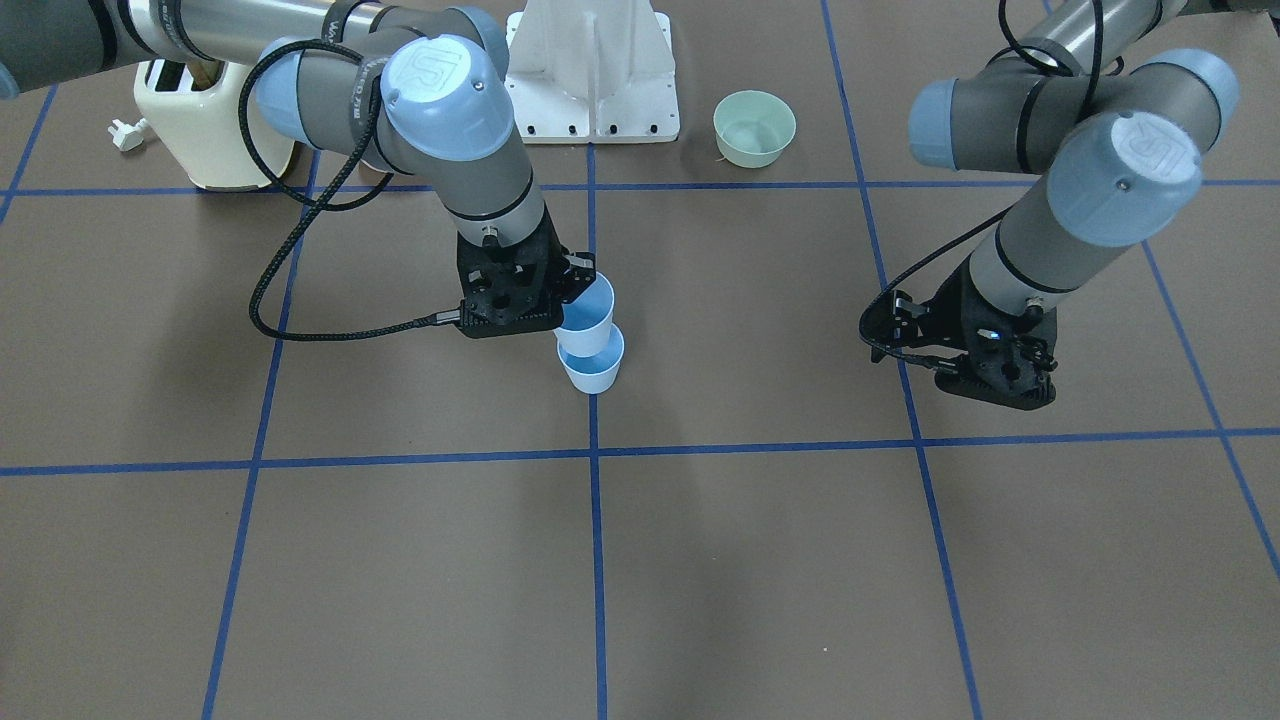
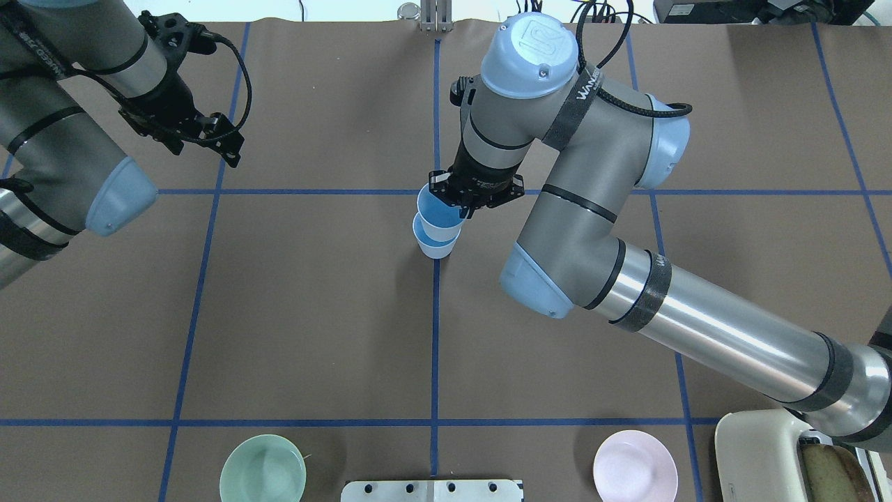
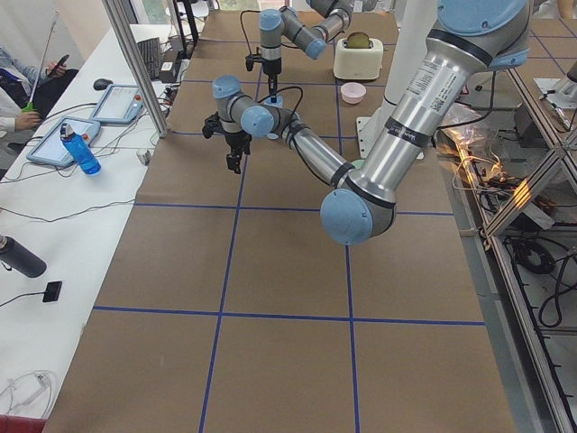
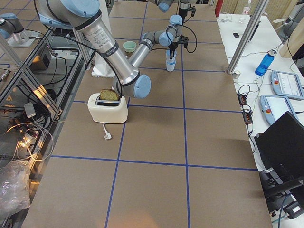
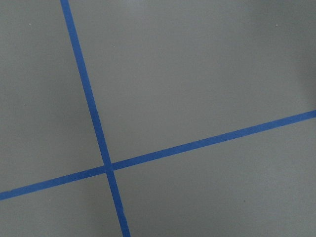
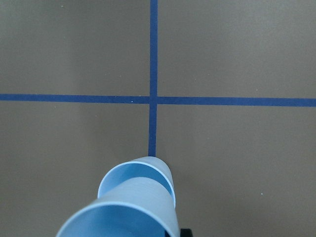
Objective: Stack blue cups with both arms
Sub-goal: 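Lower the held cup into the center cup with the right gripper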
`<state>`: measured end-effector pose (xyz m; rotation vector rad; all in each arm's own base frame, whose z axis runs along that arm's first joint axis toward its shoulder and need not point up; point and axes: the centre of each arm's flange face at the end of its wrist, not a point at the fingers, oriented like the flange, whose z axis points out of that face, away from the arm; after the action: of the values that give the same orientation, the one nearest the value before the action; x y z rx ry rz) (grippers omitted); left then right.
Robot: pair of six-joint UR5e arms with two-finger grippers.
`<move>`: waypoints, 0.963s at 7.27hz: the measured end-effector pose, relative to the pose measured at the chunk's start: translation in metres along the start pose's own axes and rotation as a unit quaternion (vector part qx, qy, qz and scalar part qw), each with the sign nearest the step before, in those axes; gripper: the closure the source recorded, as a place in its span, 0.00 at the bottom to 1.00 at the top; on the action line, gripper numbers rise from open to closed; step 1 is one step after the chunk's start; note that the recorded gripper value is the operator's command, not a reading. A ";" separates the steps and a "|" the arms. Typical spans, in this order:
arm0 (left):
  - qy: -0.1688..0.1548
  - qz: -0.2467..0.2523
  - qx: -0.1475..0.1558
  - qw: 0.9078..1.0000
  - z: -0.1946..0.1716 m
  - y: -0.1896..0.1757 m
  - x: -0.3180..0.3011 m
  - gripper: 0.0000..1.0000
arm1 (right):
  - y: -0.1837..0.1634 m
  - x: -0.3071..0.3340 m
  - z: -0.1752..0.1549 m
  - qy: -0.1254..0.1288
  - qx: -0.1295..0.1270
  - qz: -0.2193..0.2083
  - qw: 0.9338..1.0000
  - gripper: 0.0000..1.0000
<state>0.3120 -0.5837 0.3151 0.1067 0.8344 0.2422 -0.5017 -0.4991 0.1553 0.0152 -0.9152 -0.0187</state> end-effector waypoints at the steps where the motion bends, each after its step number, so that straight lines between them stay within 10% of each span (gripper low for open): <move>1: 0.000 0.000 0.000 1.000 0.000 0.000 0.000 0.02 | 0.001 -0.001 0.002 0.001 0.003 -0.001 1.000 1.00; 7: 0.000 -0.001 0.000 1.000 0.001 0.000 0.000 0.02 | 0.006 -0.003 0.016 -0.009 0.011 -0.006 1.000 1.00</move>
<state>0.3123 -0.5841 0.3159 0.1056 0.8342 0.2406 -0.5160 -0.4935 0.1633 0.0421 -0.9330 -0.0202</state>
